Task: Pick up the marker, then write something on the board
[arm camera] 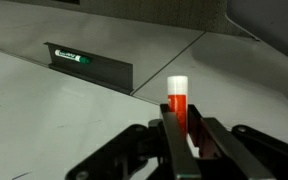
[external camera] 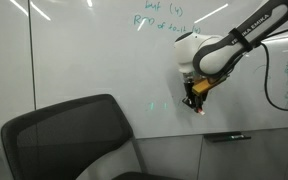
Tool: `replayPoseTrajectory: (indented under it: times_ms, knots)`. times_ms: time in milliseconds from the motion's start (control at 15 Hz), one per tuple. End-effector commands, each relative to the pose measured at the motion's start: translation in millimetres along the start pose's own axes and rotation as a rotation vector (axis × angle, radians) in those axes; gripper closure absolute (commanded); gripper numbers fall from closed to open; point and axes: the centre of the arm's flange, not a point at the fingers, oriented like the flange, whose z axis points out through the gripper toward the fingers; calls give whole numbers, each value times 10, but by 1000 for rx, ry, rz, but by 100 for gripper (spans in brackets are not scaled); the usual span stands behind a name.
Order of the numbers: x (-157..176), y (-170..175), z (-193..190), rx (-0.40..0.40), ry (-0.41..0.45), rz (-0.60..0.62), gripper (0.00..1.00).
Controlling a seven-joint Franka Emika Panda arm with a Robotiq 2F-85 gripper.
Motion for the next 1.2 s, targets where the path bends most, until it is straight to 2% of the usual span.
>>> replayPoseTrajectory:
  times_ms: [0,667,1133]
  knots:
    - [353,91,-54,-36,-3,23,95]
    - [704,270,-49,-40,16,62,95]
    - [758,320,-219,-73,56,67,95]
